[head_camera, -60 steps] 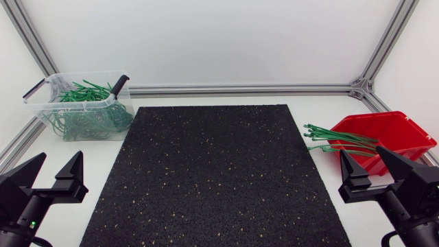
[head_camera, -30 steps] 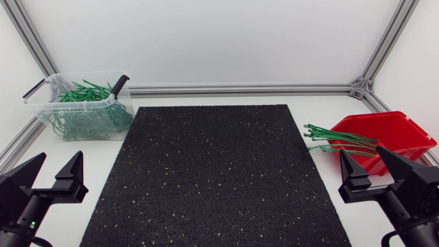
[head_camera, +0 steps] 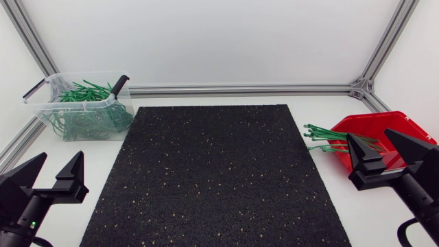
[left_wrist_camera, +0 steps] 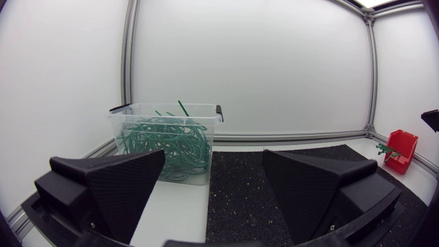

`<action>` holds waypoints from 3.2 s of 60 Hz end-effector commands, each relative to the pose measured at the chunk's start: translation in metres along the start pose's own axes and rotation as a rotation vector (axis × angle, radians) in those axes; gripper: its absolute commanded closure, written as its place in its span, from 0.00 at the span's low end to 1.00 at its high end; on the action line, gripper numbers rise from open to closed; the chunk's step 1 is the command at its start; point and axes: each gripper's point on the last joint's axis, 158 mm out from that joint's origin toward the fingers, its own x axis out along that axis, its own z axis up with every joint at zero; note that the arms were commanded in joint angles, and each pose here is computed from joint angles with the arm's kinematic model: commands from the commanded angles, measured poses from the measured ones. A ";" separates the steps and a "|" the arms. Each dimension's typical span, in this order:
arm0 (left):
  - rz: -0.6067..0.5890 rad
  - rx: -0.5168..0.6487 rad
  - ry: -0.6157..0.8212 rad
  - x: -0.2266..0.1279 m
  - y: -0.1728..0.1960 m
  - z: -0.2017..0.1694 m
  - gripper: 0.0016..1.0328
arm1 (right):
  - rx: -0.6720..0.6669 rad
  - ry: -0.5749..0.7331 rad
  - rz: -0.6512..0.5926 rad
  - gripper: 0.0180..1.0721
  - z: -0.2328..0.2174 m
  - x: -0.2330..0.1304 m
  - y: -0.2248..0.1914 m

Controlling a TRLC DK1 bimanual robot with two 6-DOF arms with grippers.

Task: Take a green cable tie from the red box, thread the tail through the head to close it, then place it in the transparent bin on the left.

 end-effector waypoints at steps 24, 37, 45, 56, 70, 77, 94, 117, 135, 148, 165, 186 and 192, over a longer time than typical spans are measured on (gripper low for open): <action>0.009 -0.017 0.051 0.001 0.002 -0.023 0.04 | -0.094 0.362 0.146 0.04 0.031 0.059 -0.022; 0.009 -0.017 0.051 0.001 0.002 -0.023 0.04 | -0.398 0.561 0.287 0.04 0.002 0.074 -0.027; 0.009 -0.017 0.054 0.001 0.002 -0.024 0.04 | -0.499 0.665 0.347 0.04 -0.021 0.077 -0.033; 0.003 -0.017 0.059 0.002 0.000 -0.025 0.04 | -0.719 0.753 0.505 0.08 -0.064 0.063 -0.032; 0.003 -0.017 0.064 0.002 0.001 -0.026 0.04 | -0.791 0.839 0.620 0.08 -0.107 0.066 -0.045; 0.005 -0.017 0.068 0.002 0.001 -0.027 0.04 | -0.821 0.867 0.677 0.14 -0.125 0.062 -0.050; 0.005 -0.017 0.073 0.002 0.001 -0.028 0.04 | -0.848 0.908 0.761 0.43 -0.153 0.060 -0.055; 0.005 -0.018 0.087 0.002 0.001 -0.031 0.04 | -0.893 0.918 0.748 0.44 -0.178 0.069 -0.069; 0.009 -0.018 0.091 0.002 0.002 -0.032 0.04 | -0.890 0.934 0.774 0.44 -0.189 0.056 -0.067; 0.009 -0.018 0.088 0.002 0.002 -0.031 0.04 | -0.904 0.931 0.782 0.44 -0.191 0.046 -0.065; 0.006 -0.018 0.091 0.002 0.001 -0.032 0.04 | -0.931 0.915 0.775 0.44 -0.186 0.041 -0.065; 0.007 -0.018 0.091 0.002 0.002 -0.032 0.04 | -1.077 0.852 0.724 0.63 -0.192 0.044 -0.058; 0.007 -0.018 0.090 0.002 0.002 -0.032 0.04 | -1.133 0.808 0.698 0.63 -0.190 0.042 -0.051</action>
